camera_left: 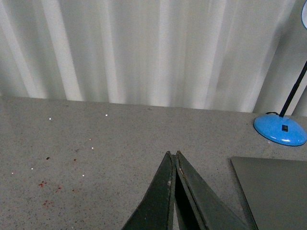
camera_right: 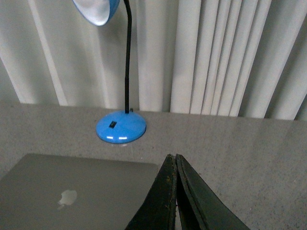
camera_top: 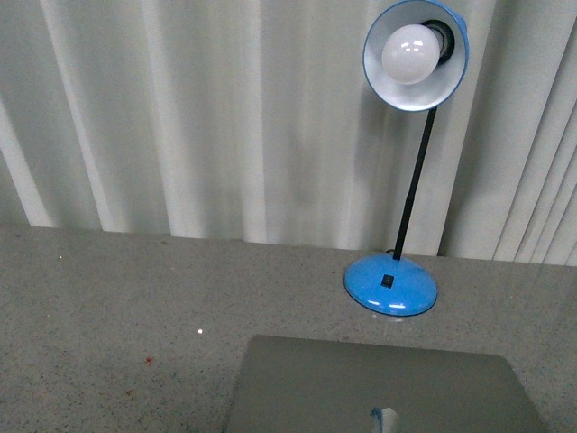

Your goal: Close laptop

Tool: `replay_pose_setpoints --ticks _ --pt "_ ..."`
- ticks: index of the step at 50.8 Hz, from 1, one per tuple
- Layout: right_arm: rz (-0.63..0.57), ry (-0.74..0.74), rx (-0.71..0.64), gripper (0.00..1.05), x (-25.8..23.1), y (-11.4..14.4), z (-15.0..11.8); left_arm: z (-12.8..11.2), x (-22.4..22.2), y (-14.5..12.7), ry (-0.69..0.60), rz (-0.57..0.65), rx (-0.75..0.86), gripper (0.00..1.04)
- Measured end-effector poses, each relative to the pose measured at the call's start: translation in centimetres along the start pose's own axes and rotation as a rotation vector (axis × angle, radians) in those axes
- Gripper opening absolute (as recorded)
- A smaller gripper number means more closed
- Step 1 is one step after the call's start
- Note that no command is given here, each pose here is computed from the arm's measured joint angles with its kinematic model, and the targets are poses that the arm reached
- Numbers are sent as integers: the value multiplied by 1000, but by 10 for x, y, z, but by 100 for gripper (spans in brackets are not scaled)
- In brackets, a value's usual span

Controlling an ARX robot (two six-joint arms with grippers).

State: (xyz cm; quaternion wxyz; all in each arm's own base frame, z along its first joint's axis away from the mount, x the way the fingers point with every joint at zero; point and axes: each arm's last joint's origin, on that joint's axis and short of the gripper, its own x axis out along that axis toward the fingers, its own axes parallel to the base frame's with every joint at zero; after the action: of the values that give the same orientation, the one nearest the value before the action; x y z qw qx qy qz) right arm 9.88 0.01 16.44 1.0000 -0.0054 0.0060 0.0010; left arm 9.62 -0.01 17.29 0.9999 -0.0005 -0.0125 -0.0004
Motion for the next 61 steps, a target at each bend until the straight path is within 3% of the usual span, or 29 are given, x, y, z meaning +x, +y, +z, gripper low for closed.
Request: replay_pose_setpoints --ticks 14,29,37,61 --pt "0 -15 0 6 -1 0 1 0 0 0 -2 0 0 4" --pt "0 -15 0 73 -1 0 1 0 0 0 -2 0 -1 72" --pt "0 -15 0 98 -1 0 1 0 0 0 -2 0 0 97" --pt "0 -15 0 97 -1 0 1 0 0 0 -2 0 0 98"
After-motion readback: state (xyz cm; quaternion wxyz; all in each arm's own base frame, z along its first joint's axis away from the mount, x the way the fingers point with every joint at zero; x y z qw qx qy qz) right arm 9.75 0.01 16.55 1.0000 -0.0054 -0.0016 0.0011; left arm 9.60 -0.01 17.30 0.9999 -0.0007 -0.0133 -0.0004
